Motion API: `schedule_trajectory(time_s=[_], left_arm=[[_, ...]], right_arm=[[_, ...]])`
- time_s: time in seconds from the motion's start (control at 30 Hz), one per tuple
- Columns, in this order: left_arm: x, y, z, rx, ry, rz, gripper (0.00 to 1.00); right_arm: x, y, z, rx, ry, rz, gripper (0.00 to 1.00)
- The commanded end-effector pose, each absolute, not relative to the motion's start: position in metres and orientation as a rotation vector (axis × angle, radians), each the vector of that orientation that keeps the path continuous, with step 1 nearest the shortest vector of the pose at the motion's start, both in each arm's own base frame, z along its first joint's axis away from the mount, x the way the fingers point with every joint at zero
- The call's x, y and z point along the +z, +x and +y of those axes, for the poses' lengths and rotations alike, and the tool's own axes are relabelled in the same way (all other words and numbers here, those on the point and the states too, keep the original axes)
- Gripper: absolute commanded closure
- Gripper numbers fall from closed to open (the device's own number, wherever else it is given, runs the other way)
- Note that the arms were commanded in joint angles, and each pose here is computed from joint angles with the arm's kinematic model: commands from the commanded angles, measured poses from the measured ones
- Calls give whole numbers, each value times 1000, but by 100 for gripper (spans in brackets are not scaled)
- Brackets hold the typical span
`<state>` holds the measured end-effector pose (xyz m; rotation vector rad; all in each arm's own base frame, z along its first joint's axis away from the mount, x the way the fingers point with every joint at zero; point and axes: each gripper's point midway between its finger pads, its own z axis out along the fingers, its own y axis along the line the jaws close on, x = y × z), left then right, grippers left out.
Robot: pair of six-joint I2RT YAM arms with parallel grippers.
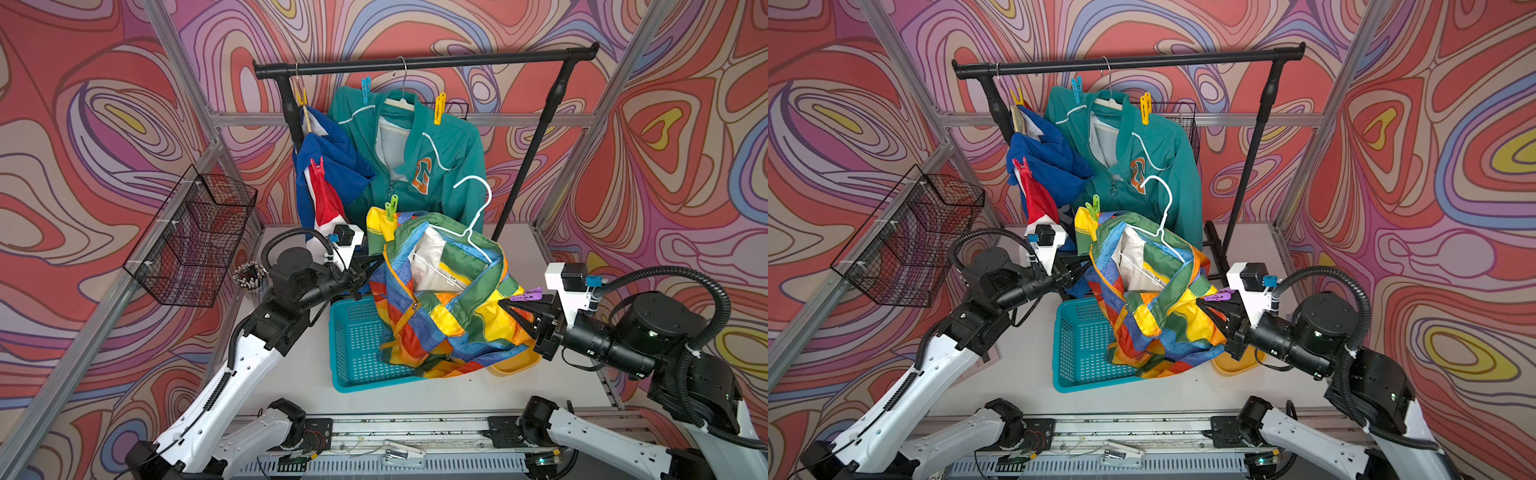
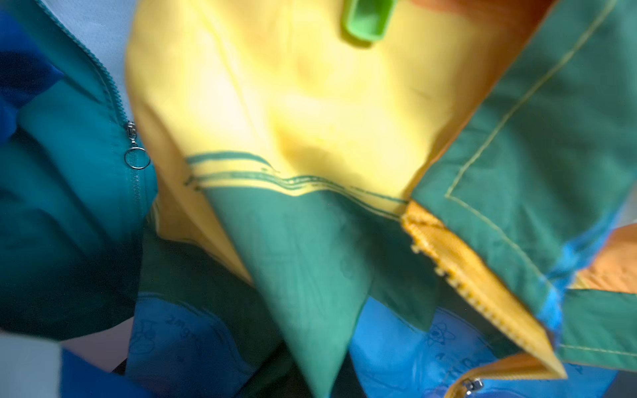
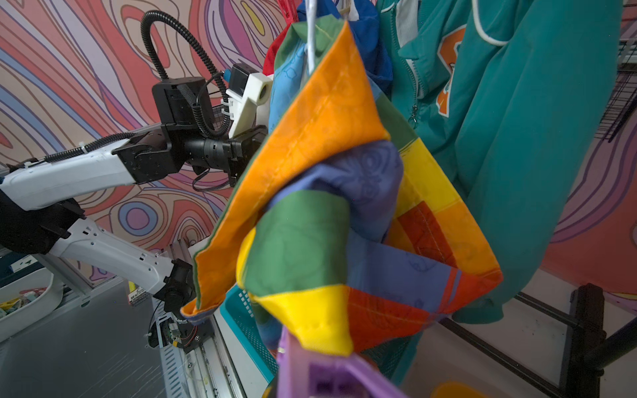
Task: Remove the clothespins securing jackets to the hanger
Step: Adjust the jacket in the basket.
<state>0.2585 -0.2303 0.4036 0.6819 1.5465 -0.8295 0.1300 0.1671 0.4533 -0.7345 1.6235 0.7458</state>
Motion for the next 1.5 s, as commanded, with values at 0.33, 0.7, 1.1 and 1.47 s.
schedule_trajectory(time_s=[0.33,0.7,1.1,1.47], left_arm=[[458,195,-212,-697,619,1480,100],[465,163,-268,-740,701,1474,100],[345,188,-221,-579,439,1765,100],[263,200,-196,-385,347,1951,78]], right_arm=[[517,129,175,743,-758,1416,100],[515,135,160,683,-686,1432,100],[440,177,231,719,-858,1566,100],[379,194,232,641,-842,1653,100]])
